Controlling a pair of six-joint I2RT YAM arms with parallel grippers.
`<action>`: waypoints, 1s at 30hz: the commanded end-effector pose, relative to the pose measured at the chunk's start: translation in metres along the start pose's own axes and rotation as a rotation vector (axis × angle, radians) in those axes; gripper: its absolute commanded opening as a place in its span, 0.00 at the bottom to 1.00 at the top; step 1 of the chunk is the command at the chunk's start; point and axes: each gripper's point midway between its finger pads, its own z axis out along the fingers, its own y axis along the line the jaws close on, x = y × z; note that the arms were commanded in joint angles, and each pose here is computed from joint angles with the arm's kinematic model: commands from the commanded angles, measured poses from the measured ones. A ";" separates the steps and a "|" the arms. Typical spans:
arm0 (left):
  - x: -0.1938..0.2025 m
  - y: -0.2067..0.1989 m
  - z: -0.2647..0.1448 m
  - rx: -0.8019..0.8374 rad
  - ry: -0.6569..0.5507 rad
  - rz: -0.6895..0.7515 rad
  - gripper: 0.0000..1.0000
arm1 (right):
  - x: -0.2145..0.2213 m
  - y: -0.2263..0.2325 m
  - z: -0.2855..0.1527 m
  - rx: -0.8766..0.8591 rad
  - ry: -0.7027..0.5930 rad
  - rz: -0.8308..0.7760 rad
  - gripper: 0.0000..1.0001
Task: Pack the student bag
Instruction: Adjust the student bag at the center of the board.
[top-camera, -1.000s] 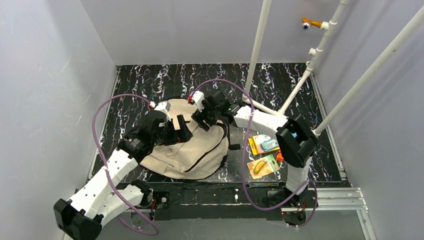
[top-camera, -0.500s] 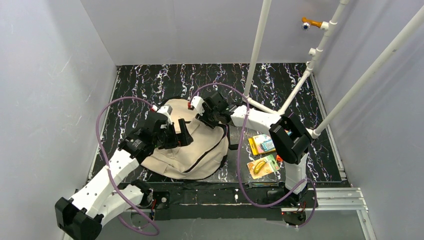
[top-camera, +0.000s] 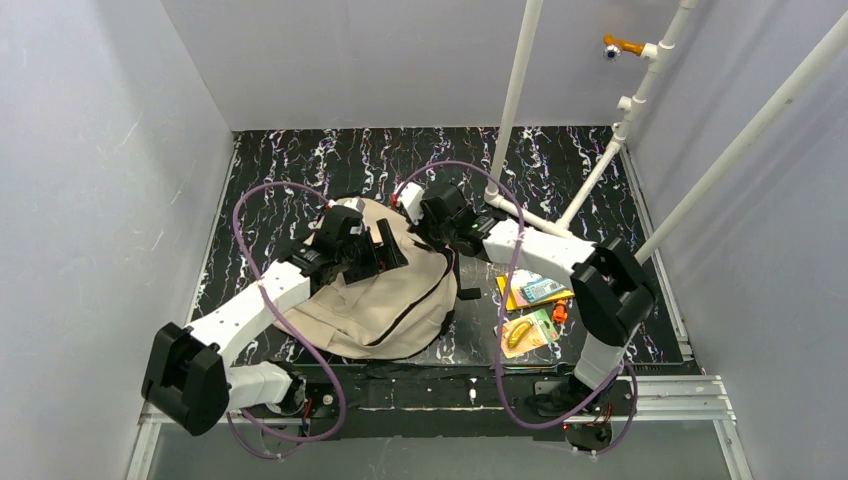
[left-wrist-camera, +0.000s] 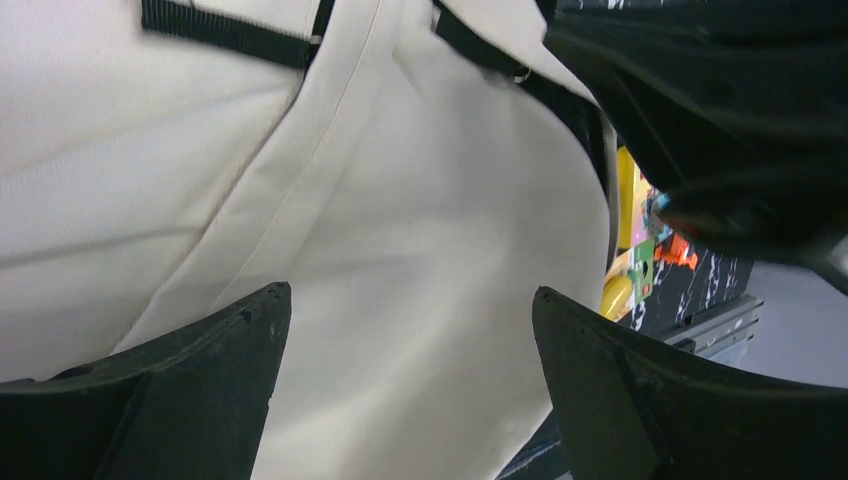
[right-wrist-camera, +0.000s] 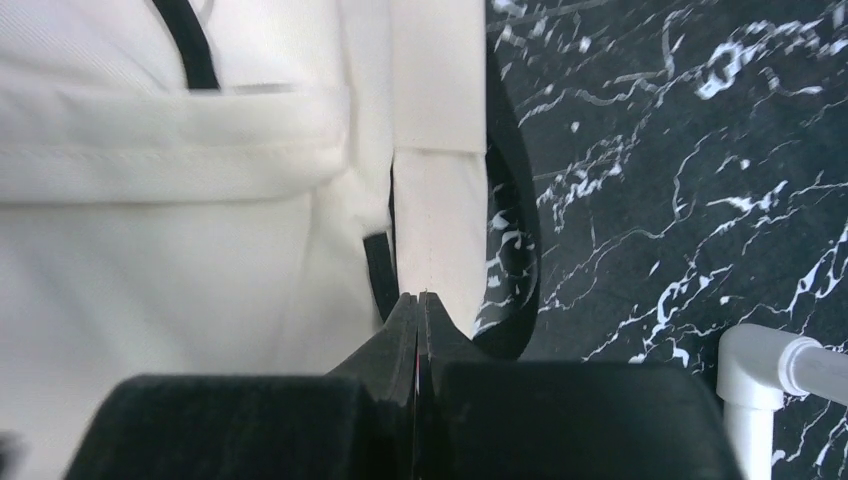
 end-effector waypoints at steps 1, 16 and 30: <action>-0.031 -0.012 0.004 0.000 -0.064 -0.011 0.88 | -0.048 -0.007 -0.025 0.017 -0.182 0.110 0.01; 0.014 0.015 -0.014 0.035 -0.022 -0.071 0.82 | -0.002 0.014 0.003 0.138 0.050 -0.223 0.46; 0.038 0.057 -0.014 -0.046 -0.085 -0.154 0.79 | 0.000 -0.017 0.033 0.546 0.212 -0.456 0.41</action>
